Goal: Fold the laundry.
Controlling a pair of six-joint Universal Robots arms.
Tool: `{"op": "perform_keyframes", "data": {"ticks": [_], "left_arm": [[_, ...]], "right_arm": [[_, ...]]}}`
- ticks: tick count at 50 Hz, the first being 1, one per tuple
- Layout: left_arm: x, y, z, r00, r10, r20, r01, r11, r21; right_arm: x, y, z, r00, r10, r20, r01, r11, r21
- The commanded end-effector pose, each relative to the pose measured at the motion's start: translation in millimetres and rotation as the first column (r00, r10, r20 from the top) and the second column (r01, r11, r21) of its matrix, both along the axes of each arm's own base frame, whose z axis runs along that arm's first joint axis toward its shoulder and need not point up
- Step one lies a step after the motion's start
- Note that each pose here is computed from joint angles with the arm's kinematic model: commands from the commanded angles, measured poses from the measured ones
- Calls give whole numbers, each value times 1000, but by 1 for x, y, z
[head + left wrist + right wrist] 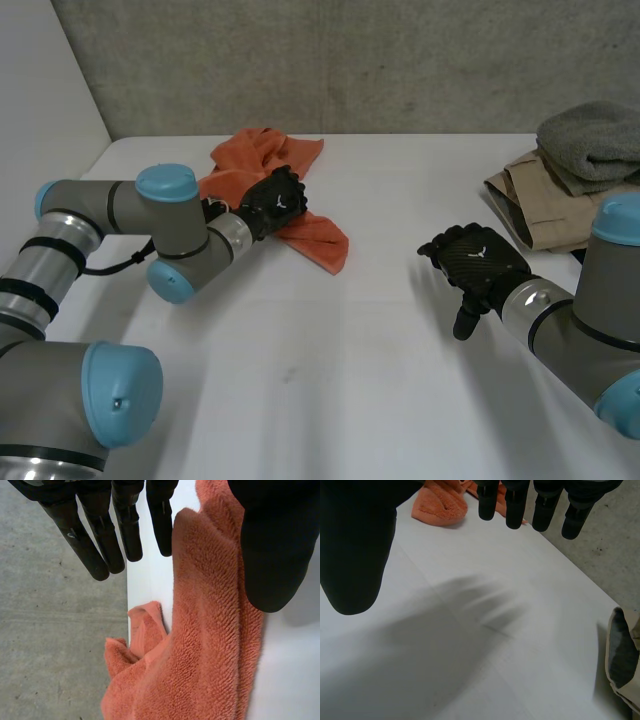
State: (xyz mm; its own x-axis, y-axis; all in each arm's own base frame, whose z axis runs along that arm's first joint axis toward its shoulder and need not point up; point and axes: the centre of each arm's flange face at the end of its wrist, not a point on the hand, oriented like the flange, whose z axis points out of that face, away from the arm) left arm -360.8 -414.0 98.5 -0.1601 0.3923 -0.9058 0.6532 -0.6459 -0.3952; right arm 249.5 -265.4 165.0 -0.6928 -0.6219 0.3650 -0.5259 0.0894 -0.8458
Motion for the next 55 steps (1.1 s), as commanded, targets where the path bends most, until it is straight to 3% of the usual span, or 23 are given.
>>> {"op": "perform_keyframes", "data": {"ticks": [1,14,18,22,27,30,34,36,38,39,42,47,51,53,55], "left_arm": [[0,4,0,1000,-18,13,17,1000,26],[-2,11,9,999,-51,11,51,997,54],[-6,16,40,997,-32,-66,38,995,90],[-11,22,78,974,0,-225,38,986,164],[-14,45,131,905,61,-421,64,959,276],[-16,62,147,871,82,-484,103,934,342],[-18,98,161,827,119,-549,200,851,485],[-23,126,161,812,129,-569,277,773,571],[-29,146,155,812,130,-570,323,712,623],[-36,164,145,814,132,-566,359,651,668],[-50,190,128,816,142,-561,393,574,718],[-56,200,108,832,210,-514,352,516,781],[-42,186,125,818,282,-502,297,542,787],[-33,167,139,787,316,-530,271,594,757],[-20,140,160,732,352,-583,224,684,694]], "right_arm": [[0,0,0,1000,0,0,0,1000,0],[0,0,-1,1000,6,-15,-6,1000,-6],[-1,0,0,1000,9,-24,-9,1000,-14],[-2,-1,0,1000,9,-30,-9,1000,-19],[-3,-1,3,1000,3,-29,-3,1000,-27],[-3,-1,6,1000,1,-27,-2,999,-34],[-4,-3,9,1000,-9,-23,8,999,-45],[-7,-5,11,999,-22,-24,21,998,-52],[-8,-8,12,999,-32,-22,31,998,-56],[-10,-11,13,999,-49,-24,47,997,-61],[-12,-13,13,997,-67,-30,65,996,-62],[-19,-20,12,989,-135,-51,132,989,-69],[-20,-21,15,984,-164,-63,160,985,-67],[-20,-20,18,983,-171,-64,167,984,-64],[-16,-18,23,984,-168,-59,165,985,-59]]}}
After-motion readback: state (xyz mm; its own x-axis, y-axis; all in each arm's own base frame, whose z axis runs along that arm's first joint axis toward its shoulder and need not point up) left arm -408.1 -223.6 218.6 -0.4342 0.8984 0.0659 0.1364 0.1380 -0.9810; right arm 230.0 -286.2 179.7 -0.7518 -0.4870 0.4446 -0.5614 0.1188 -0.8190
